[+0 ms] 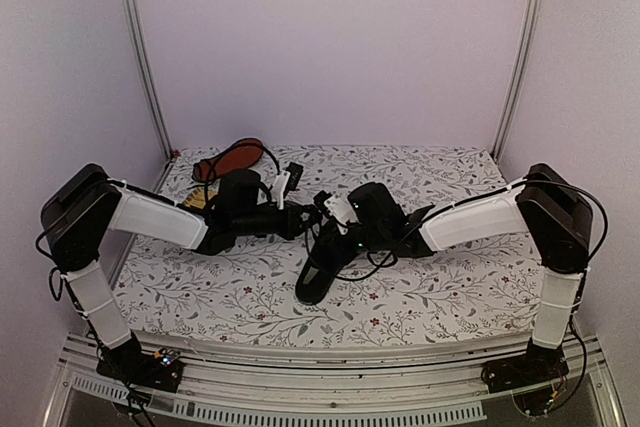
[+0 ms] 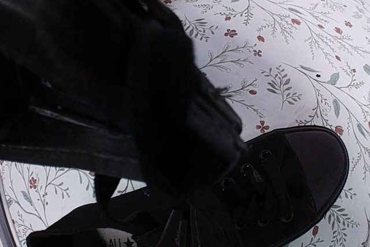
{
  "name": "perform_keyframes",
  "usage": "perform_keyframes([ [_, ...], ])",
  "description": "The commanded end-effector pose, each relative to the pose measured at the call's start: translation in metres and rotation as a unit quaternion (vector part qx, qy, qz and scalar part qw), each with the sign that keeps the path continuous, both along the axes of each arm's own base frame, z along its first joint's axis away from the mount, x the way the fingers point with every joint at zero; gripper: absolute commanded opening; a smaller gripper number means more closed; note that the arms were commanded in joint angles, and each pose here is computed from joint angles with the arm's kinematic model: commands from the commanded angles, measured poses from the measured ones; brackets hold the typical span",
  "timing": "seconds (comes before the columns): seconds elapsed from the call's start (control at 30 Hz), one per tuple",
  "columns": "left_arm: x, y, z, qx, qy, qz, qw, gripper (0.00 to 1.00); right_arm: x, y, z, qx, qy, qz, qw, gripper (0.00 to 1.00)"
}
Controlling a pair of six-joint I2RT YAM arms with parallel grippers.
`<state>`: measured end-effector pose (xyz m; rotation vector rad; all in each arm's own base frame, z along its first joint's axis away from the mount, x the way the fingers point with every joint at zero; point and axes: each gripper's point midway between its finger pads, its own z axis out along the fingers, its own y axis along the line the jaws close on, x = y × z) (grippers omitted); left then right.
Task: Tie the shoes
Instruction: Cross the shoelace with the shoelace.
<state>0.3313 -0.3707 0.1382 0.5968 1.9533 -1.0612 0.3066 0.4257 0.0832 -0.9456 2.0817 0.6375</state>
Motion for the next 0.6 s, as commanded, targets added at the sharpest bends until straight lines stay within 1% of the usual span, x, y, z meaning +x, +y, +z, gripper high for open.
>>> perform_keyframes([
  [0.0,-0.005,-0.004,0.015,-0.015,-0.008,-0.012,1.000,0.00,0.016,0.009,0.004,0.025,-0.015,-0.026,0.999,0.02],
  [0.17,-0.006,-0.005,0.011,-0.015,0.003,-0.014,1.000,0.00,0.032,0.021,0.008,0.065,-0.016,-0.027,0.997,0.02],
  [0.27,-0.006,-0.005,0.009,-0.015,0.009,-0.016,1.000,0.00,0.031,0.029,0.011,0.098,-0.004,-0.003,0.995,0.02],
  [0.43,-0.005,-0.004,0.010,-0.012,0.011,-0.013,1.000,0.00,0.016,0.043,0.027,0.163,0.031,0.076,0.983,0.02],
  [0.57,-0.005,-0.002,0.011,-0.014,0.013,-0.014,1.000,0.00,-0.002,0.044,0.039,0.208,0.062,0.147,0.965,0.02],
])
